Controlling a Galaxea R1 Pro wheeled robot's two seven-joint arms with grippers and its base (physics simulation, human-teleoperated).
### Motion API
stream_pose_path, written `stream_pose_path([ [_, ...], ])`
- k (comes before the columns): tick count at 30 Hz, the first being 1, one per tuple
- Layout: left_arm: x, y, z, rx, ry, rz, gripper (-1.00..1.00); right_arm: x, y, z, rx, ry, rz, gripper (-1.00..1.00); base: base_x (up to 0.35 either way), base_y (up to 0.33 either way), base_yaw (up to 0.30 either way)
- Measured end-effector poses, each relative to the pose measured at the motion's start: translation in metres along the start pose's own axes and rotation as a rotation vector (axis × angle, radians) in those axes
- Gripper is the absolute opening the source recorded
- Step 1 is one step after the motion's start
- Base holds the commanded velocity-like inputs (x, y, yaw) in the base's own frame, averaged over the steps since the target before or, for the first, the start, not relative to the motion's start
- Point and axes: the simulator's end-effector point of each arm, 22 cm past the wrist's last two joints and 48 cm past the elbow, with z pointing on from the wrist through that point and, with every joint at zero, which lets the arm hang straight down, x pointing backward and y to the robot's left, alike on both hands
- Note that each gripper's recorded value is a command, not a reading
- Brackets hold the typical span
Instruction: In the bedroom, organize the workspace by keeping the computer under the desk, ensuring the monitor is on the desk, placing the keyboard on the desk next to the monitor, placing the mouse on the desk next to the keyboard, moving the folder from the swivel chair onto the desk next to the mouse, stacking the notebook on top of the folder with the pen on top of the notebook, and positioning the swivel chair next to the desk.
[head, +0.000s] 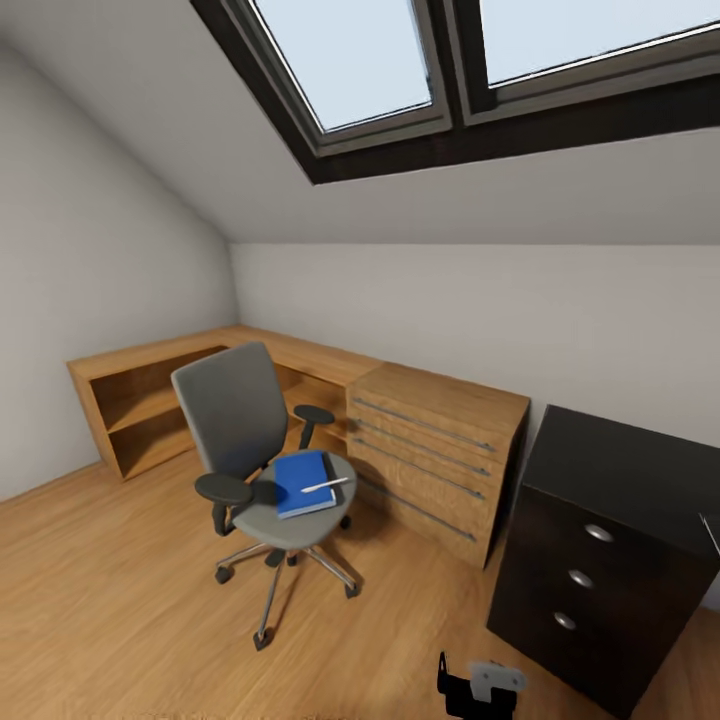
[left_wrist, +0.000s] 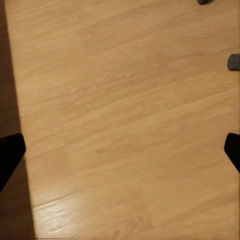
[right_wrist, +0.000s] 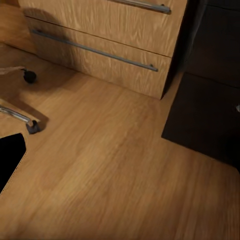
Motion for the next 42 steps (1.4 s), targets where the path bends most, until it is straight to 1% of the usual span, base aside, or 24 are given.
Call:
stream_pose_path([
  [4, 0.004, -0.006, -0.001, 0.015, 0.007, 0.000, 1.00, 0.002, 0.000, 0.000, 0.001, 0.004, -0.001, 1.00, 0.000, 0.000, 0.244],
  [6, 0.008, -0.013, -0.004, 0.025, 0.013, -0.002, 1.00, 0.003, 0.000, 0.000, 0.001, 0.006, -0.001, 1.00, 0.000, 0.000, 0.226],
  [7, 0.013, -0.022, -0.008, 0.036, 0.020, -0.005, 1.00, 0.003, 0.000, 0.000, 0.001, 0.007, -0.001, 1.00, 0.000, 0.000, 0.220],
  [12, 0.016, -0.024, -0.009, 0.037, 0.023, -0.005, 1.00, 0.006, -0.003, 0.000, 0.007, 0.014, 0.000, 1.00, 0.005, 0.000, 0.214],
  [15, 0.017, -0.024, -0.009, 0.037, 0.025, -0.003, 1.00, 0.009, -0.010, 0.001, 0.024, 0.021, 0.007, 1.00, 0.129, 0.000, 0.183],
  [23, 0.019, -0.028, -0.010, 0.042, 0.028, 0.004, 1.00, 0.012, -0.019, 0.002, 0.042, 0.028, 0.010, 1.00, 0.234, -0.020, 0.035],
  [28, 0.024, -0.042, -0.016, 0.056, 0.034, -0.010, 1.00, 0.012, -0.020, 0.002, 0.043, 0.028, 0.010, 1.00, 0.049, -0.011, 0.002],
  [29, 0.012, -0.060, -0.019, 0.088, 0.013, -0.030, 1.00, 0.012, -0.020, 0.002, 0.043, 0.028, 0.012, 1.00, 0.008, -0.002, 0.000],
  [30, -0.002, -0.071, -0.019, 0.110, -0.011, -0.048, 1.00, 0.011, -0.019, 0.002, 0.042, 0.025, 0.013, 1.00, 0.007, -0.001, 0.000],
  [31, -0.010, -0.077, -0.020, 0.121, -0.022, -0.057, 1.00, 0.010, -0.019, 0.003, 0.040, 0.023, 0.014, 1.00, 0.003, -0.001, 0.000],
  [32, -0.024, -0.088, -0.021, 0.144, -0.033, -0.066, 1.00, 0.009, -0.018, 0.003, 0.038, 0.018, 0.015, 1.00, 0.002, 0.000, 0.000],
  [33, -0.042, -0.104, -0.023, 0.182, -0.018, -0.061, 1.00, 0.005, -0.017, 0.004, 0.034, 0.005, 0.019, 1.00, 0.000, 0.000, 0.000],
  [34, -0.070, -0.096, -0.017, 0.163, 0.120, -0.053, 1.00, -0.034, -0.010, 0.024, 0.040, -0.043, 0.068, 1.00, 0.000, 0.000, 0.000],
  [35, -0.167, -0.119, -0.029, 0.200, -0.006, -0.128, 1.00, -0.107, 0.001, 0.063, 0.043, -0.089, 0.103, 1.00, 0.000, 0.000, 0.000],
  [36, -0.213, -0.125, -0.031, 0.184, -0.050, -0.200, 1.00, -0.171, 0.012, 0.095, 0.040, -0.072, 0.117, 1.00, 0.000, 0.000, 0.000],
  [37, -0.233, -0.130, -0.038, 0.193, -0.056, -0.242, 1.00, -0.192, 0.020, 0.108, 0.029, 0.005, 0.106, 1.00, 0.000, 0.000, 0.000],
  [38, -0.242, -0.134, -0.043, 0.204, -0.059, -0.254, 1.00, -0.186, 0.022, 0.109, 0.026, 0.053, 0.100, 1.00, 0.000, 0.000, 0.000],
  [39, -0.249, -0.137, -0.047, 0.215, -0.062, -0.262, 1.00, -0.191, 0.026, 0.112, 0.020, 0.083, 0.093, 1.00, 0.000, 0.000, 0.000],
  [40, -0.266, -0.144, -0.058, 0.244, -0.064, -0.272, 1.00, -0.199, 0.033, 0.115, 0.007, 0.164, 0.096, 1.00, 0.000, 0.000, 0.000],
  [41, -0.283, -0.146, -0.069, 0.267, -0.074, -0.289, 1.00, -0.206, 0.040, 0.116, -0.001, 0.214, 0.158, 1.00, 0.000, 0.000, 0.000],
  [42, -0.294, -0.145, -0.074, 0.278, -0.084, -0.308, 1.00, -0.209, 0.044, 0.116, -0.003, 0.238, 0.203, 1.00, 0.000, 0.000, 0.000],
])
